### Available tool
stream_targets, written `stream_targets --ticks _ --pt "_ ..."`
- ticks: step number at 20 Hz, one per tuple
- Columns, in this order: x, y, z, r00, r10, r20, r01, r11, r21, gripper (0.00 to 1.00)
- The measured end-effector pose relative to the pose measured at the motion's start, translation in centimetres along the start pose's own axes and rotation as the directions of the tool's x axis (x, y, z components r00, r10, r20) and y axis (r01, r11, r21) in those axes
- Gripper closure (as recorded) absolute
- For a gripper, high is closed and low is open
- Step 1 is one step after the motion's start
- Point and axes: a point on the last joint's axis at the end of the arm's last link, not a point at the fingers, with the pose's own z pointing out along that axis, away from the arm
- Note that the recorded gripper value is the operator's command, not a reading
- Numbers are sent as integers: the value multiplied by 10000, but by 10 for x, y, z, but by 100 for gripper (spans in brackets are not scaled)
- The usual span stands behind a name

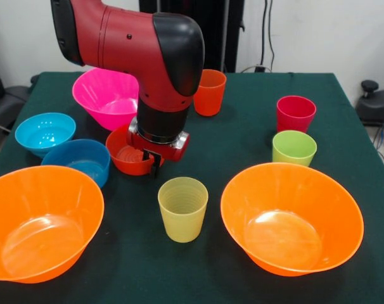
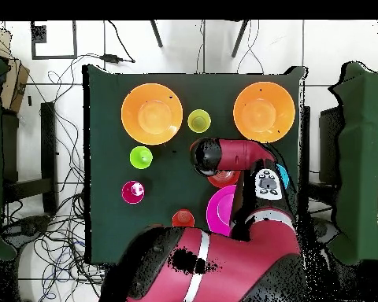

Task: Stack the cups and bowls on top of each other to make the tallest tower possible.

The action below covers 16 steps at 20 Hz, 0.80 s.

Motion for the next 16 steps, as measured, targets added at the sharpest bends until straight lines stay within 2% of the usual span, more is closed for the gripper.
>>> stream_targets --ticks 7,16 --pt "0 1 0 10000 -41 28 41 10000 45 100" --pt "2 8 0 9997 -237 105 234 9992 339 100"
